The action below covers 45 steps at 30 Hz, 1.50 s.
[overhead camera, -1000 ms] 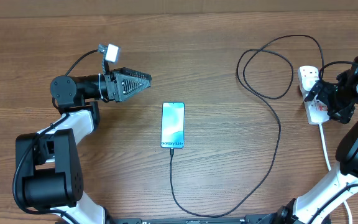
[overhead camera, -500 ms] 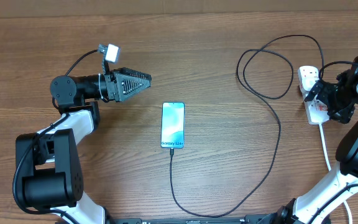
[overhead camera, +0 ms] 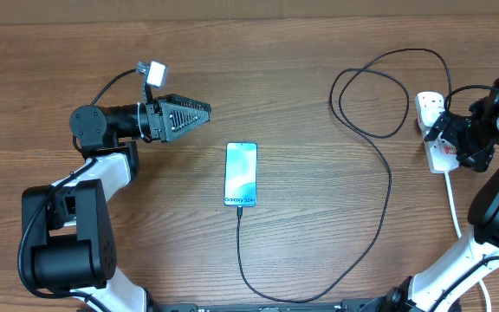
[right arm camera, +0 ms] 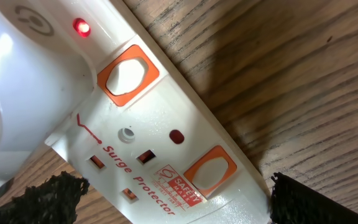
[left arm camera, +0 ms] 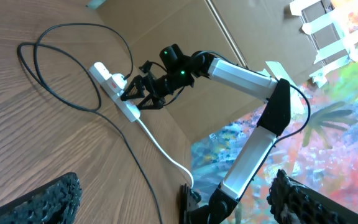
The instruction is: Plug charger to phone and switch on socket
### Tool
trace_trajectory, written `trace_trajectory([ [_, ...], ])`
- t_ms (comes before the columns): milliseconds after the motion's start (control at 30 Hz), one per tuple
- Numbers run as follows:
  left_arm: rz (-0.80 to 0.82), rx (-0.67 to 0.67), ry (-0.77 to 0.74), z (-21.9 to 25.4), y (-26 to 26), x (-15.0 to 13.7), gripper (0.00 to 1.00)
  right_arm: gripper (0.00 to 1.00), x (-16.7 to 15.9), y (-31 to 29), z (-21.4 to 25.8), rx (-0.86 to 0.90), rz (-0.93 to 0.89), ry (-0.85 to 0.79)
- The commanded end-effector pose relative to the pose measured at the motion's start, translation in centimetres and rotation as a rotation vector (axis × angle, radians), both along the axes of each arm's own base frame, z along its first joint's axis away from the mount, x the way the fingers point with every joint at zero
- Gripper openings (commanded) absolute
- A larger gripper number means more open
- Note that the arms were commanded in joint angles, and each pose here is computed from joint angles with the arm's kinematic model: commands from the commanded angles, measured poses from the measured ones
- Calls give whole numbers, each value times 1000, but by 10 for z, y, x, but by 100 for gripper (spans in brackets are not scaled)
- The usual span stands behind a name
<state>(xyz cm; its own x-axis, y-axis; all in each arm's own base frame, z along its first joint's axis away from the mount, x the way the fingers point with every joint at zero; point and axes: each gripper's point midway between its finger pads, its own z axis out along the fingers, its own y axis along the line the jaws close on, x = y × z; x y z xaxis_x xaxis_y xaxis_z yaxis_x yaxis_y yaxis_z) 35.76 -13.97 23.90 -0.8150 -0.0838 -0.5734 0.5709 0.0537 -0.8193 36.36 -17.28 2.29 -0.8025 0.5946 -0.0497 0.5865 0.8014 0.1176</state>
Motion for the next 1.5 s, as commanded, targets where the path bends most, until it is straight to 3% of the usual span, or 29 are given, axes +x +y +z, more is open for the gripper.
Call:
trace_trajectory([
  [0, -16, 14, -57, 7, -1, -5, 100, 100, 12, -1, 6, 0, 10, -36],
  [1200, -16, 14, -56, 7, -1, -5, 100, 100, 12, -1, 6, -1, 9, -36],
  [1467, -15, 22, -142, 35, -2, -18, 100, 100, 12, -1, 6, -1, 9, -36],
])
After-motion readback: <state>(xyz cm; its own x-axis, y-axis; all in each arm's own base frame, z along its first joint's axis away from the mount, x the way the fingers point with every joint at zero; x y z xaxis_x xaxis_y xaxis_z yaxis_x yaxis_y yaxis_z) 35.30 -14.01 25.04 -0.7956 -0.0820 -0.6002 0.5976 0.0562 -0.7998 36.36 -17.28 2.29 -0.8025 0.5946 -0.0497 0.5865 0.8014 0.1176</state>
